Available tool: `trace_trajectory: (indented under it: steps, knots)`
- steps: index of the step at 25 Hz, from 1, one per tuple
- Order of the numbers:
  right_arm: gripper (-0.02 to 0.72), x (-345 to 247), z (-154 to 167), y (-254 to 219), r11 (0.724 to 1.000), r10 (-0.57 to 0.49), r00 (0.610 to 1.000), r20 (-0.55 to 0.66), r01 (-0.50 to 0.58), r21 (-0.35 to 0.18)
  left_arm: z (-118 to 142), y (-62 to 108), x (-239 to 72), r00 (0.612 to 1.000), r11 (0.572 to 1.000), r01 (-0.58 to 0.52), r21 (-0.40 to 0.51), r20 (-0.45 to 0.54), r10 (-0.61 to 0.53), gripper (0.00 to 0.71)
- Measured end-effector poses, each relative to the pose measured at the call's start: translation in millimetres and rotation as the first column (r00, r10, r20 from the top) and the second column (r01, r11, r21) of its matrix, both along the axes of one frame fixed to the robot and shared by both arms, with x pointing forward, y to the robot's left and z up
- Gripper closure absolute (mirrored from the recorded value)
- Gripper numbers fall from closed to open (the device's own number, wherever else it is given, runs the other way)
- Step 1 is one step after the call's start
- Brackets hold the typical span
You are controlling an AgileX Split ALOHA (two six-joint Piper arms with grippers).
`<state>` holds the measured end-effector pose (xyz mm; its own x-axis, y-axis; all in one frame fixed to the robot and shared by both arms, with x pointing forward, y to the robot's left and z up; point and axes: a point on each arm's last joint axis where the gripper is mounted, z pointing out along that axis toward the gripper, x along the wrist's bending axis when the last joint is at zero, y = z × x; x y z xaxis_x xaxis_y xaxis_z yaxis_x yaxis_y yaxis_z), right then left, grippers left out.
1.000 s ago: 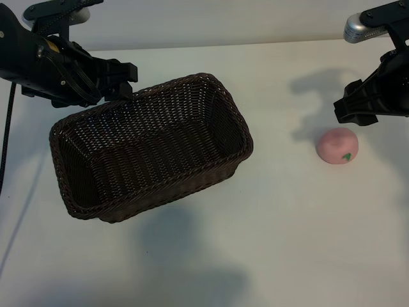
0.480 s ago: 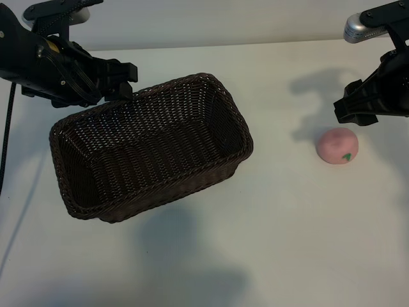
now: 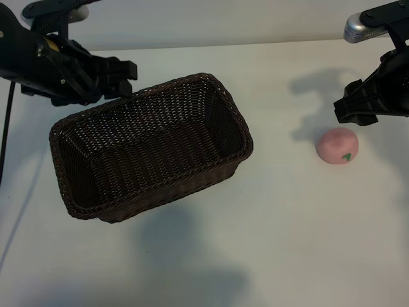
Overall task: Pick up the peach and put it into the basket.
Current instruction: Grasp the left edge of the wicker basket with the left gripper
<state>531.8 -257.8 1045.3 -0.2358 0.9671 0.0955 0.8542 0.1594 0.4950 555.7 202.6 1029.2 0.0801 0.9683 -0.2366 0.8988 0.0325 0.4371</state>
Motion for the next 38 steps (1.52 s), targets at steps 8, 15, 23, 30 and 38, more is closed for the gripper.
trace_trajectory:
  steps: [8, 15, 23, 30, 38]
  knots:
    - [0.107, 0, 0, 0, 1.0, 0.0, 1.0, 0.0, 0.0, 0.0, 12, 20.3, -23, 0.986, 0.982, -0.139, 0.127, -0.072, 0.149, 0.118]
    - [0.108, 0, 0, 0, 1.0, 0.0, 1.0, 0.0, 0.0, 0.001, -18, 37.3, -55, 0.941, 0.939, -0.286, 0.192, -0.13, 0.313, 0.118]
    - [0.108, 0, 0, 0, 1.0, 0.0, 1.0, -0.001, 0.0, 0.002, -31, 38.0, -58, 0.92, 0.925, -0.33, 0.19, -0.155, 0.36, 0.118]
    - [0.108, 0, 0, 0, 1.0, 0.0, 1.0, -0.003, 0.0, 0.002, -43, 45.8, -65, 0.893, 0.905, -0.37, 0.209, -0.19, 0.408, 0.118]
    - [0.108, 0, 0, 0, 1.0, 0.001, 1.0, -0.003, -0.001, 0.002, -66, 49.4, -68, 0.882, 0.896, -0.406, 0.177, -0.181, 0.436, 0.118]
